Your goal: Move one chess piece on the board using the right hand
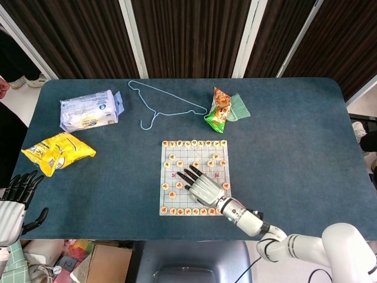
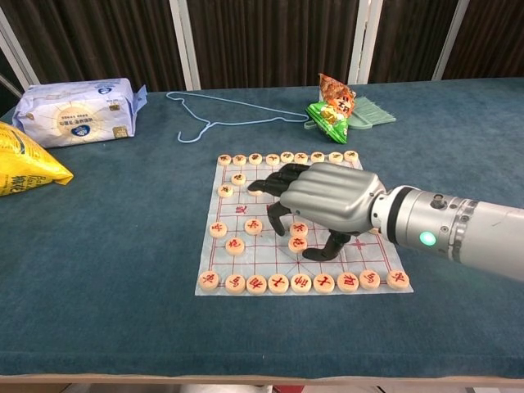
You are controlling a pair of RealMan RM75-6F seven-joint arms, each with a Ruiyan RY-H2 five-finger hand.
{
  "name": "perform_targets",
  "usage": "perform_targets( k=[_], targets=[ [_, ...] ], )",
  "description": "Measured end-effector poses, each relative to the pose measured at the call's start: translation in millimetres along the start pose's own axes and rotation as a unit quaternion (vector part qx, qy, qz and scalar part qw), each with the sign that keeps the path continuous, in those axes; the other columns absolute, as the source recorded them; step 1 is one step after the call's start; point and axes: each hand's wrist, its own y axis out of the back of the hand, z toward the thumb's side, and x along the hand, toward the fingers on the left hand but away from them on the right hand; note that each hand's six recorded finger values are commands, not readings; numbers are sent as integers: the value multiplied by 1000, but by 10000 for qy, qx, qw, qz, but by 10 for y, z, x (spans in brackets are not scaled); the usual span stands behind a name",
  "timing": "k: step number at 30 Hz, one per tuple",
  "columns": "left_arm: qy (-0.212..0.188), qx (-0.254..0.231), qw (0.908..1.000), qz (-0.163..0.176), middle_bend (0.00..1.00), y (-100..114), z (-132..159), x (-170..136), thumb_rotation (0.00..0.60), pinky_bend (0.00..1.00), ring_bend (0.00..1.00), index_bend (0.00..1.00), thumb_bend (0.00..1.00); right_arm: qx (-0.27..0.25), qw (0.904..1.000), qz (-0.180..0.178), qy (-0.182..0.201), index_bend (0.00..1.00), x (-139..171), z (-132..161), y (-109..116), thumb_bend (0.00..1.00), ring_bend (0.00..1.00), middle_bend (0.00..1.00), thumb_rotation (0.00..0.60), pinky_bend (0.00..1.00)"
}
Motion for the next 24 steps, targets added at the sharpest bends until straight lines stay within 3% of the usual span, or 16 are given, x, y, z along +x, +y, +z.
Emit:
perform_targets(
  k=[6,10,13,16,19,23,24],
  targets=[
    [-36,22,10000,11,0,3,12,-8,600,21,0,0,353,-25,10000,-84,-28,346,73,-27,68,448,0,57,600,0],
    [-29,42,10000,27,0,9,6,-14,600,21,0,0,352,-80,9990,-407,-175,190,260,-113,222,448,0,26,600,0],
    [-16,89,10000,32,0,9,6,-27,600,21,0,0,353,-298,9954,-779,-468,31,584,-256,375,425,0,0,600,0],
    [-11,175,9998,-4,0,-9,19,-45,600,21,0,0,368,-592,9867,-1022,-1113,0,1157,-507,445,349,0,0,600,0],
    [-5,286,9996,-90,0,-47,48,-59,600,21,0,0,373,-953,9682,-1019,-2075,0,1870,-740,348,323,0,0,600,0],
    [-10,408,9990,-166,0,-101,98,-50,600,21,0,0,372,-1361,9205,-790,-3577,0,2888,-955,77,303,0,0,600,0],
    [-10,431,9989,-177,0,-113,109,-47,600,21,0,0,372,-1389,9116,-730,-3800,0,3045,-981,39,298,0,0,600,0]
  ],
)
